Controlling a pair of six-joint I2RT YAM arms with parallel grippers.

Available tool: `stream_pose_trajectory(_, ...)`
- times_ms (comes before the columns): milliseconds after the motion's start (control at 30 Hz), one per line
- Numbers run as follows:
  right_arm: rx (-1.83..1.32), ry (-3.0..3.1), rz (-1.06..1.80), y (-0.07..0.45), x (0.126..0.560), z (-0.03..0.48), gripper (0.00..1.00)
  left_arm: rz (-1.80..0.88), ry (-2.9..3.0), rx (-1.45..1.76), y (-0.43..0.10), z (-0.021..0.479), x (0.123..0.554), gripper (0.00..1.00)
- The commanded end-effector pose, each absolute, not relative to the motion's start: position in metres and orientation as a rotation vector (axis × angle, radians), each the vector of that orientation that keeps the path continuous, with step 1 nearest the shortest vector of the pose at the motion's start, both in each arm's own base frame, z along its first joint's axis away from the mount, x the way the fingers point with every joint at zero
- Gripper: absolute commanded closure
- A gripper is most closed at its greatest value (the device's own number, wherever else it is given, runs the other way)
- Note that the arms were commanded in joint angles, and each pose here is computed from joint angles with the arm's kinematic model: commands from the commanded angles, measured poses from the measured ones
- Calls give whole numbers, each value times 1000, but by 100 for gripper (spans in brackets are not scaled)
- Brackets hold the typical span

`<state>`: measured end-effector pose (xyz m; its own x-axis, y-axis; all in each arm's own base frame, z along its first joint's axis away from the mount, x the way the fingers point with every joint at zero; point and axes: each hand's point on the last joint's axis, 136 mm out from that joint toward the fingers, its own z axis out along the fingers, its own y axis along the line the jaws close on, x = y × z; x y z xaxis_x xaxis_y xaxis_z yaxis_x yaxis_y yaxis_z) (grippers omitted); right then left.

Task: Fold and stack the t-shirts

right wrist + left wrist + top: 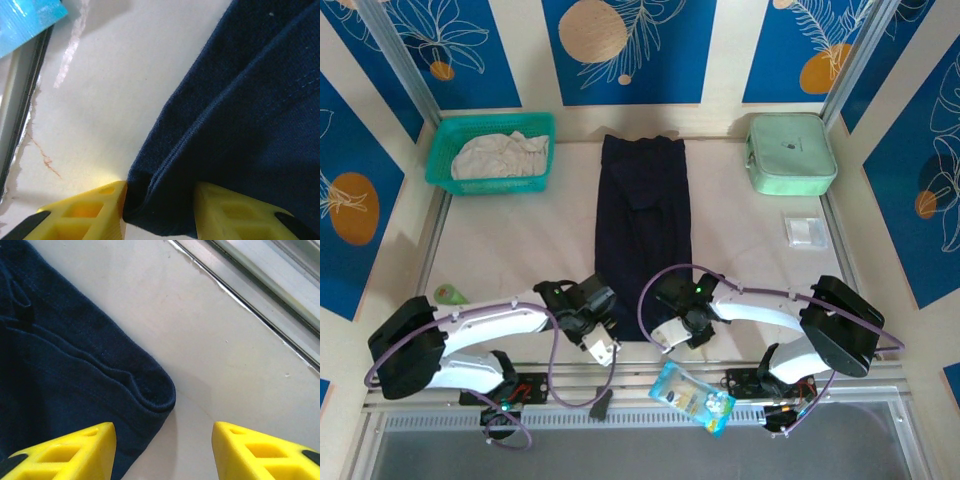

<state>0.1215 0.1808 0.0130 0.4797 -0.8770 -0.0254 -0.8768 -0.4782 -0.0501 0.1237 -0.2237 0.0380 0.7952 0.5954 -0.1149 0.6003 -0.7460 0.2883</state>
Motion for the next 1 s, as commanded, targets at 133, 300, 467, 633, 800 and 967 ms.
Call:
stream_pose_trajectory(133, -2624, 1613, 26, 185, 123, 8, 62, -115, 912, 2641, -244, 37, 118, 47)
stream_pose_trajectory(300, -2626, 1618, 29, 185, 122, 7, 62, -73, 899, 2618, -253, 29, 128, 51)
stream_pose_trajectory(467, -2643, 1619, 38, 185, 117, 5, 63, -55, 913, 2571, -266, 21, 142, 57)
stream_pose_trajectory(633, -2640, 1624, 33, 183, 116, 7, 63, -38, 933, 2586, -260, 15, 144, 92)
stream_pose_trajectory(800, -2630, 1621, 40, 185, 116, 9, 65, -28, 938, 2618, -245, 12, 137, 100)
stream_pose_trajectory(967, -2629, 1644, 38, 180, 115, 9, 67, -14, 937, 2620, -234, 17, 131, 100)
